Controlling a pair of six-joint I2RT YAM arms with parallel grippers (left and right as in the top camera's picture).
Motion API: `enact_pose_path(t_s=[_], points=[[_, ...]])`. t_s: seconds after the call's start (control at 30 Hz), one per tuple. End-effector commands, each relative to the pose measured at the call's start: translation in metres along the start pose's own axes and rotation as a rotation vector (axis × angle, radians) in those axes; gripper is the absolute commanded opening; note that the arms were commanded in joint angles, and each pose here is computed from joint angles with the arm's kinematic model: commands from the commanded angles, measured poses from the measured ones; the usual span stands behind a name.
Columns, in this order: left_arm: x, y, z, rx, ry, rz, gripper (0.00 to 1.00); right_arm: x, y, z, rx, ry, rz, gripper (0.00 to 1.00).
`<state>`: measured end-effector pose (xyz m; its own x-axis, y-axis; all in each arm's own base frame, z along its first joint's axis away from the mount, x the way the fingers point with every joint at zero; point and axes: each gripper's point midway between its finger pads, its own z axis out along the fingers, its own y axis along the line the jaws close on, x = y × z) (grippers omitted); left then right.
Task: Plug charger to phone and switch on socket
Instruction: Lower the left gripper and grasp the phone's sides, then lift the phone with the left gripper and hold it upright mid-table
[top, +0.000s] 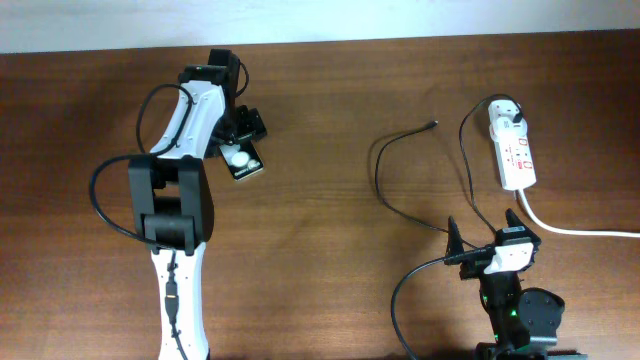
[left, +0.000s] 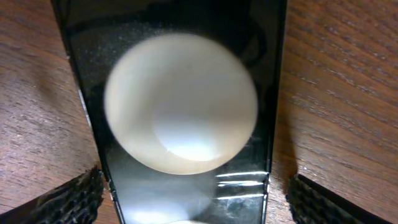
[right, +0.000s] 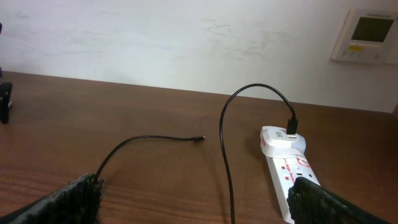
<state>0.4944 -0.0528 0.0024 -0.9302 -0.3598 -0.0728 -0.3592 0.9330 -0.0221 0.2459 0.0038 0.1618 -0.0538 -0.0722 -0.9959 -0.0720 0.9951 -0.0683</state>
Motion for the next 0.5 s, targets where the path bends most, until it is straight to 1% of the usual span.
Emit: enact_pose_path(t_s=[0.0, 0.1, 0.23, 0.3, 0.47], points=[[0.0047, -0.0015, 0.0172, 0.010, 0.036, 0.021, 0.99, 0.0014, -0.0033, -0.0004, 0.017, 0.000, 0.005, 0.99], [0.0059, -0.0009, 0.0172, 0.007, 0.041, -0.014, 0.99, 0.0014, -0.0033, -0.0004, 0.017, 0.000, 0.005, 0.99], [0.0098, 0.0010, 0.0181, -0.005, 0.057, -0.148, 0.99, 0.0014, -0.0033, -0.0004, 0.017, 0.000, 0.005, 0.99], [0.0117, 0.0017, 0.0195, -0.011, 0.065, -0.184, 0.99, 0.0014, -0.0033, -0.0004, 0.017, 0.000, 0.005, 0.99], [0.0094, 0.0004, 0.0202, -0.005, 0.055, -0.188, 0.99, 0.0014, -0.0034, -0.0004, 0.017, 0.000, 0.005, 0.99]])
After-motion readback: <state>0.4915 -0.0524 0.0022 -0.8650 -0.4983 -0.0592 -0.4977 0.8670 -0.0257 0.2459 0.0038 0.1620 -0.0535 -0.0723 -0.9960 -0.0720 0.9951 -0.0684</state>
